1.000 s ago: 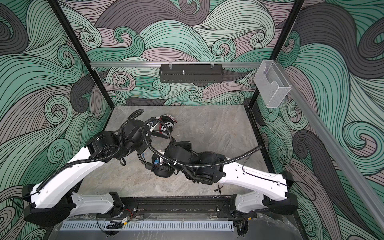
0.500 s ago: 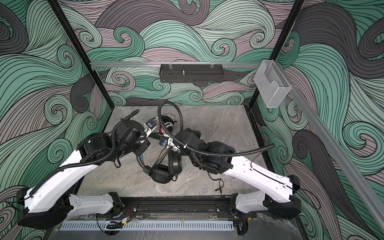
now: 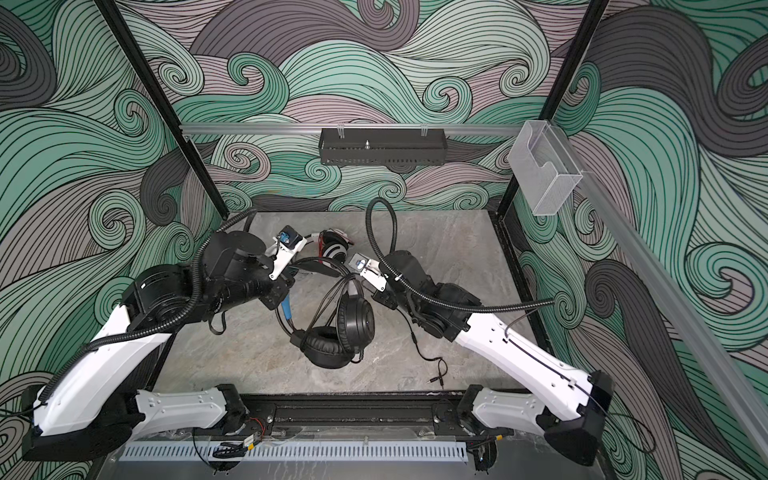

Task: Wrap the headphones

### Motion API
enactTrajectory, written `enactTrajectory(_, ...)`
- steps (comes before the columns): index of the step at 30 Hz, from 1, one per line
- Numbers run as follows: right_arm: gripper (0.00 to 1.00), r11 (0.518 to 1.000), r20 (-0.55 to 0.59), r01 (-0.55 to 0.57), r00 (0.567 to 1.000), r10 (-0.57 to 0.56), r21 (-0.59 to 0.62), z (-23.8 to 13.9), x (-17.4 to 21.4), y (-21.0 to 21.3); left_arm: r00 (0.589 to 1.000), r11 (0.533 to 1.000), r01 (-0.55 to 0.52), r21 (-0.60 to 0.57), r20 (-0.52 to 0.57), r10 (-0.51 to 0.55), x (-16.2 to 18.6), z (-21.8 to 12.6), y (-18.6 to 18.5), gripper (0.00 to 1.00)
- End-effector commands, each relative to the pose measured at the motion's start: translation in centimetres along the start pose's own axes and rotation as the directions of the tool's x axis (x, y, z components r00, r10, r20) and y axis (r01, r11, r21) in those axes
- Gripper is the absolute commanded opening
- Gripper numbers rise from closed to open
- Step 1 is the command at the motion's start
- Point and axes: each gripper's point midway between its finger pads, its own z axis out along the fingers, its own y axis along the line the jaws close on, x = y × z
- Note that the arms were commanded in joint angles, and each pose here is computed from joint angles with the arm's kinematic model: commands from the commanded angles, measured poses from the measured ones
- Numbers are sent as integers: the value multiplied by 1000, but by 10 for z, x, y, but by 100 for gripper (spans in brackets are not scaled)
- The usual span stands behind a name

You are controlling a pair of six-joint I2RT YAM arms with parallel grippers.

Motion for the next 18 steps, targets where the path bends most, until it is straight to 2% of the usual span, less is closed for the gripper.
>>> enactTrajectory(1,22,979,204,-179,959,195,-98,-5,-34,-1,989,990,83,115,108,-96,-32,-25,-12,0)
enactTrajectory(6,50,954,375,-202,886,274,-219,-20,-53,12,981,980,122,159,132,-143,-45,-42,-14,0)
enactTrajectory(8,62,940,413,-190,860,298,-283,-26,-55,22,976,975,144,171,139,-169,-50,-46,-14,0)
enactTrajectory(10,69,926,423,-196,845,326,-323,-29,-52,29,971,972,164,171,143,-190,-54,-49,-12,0)
enactTrajectory(18,81,876,412,-226,814,411,-426,-34,-30,53,959,960,211,185,152,-240,-69,-59,-10,0)
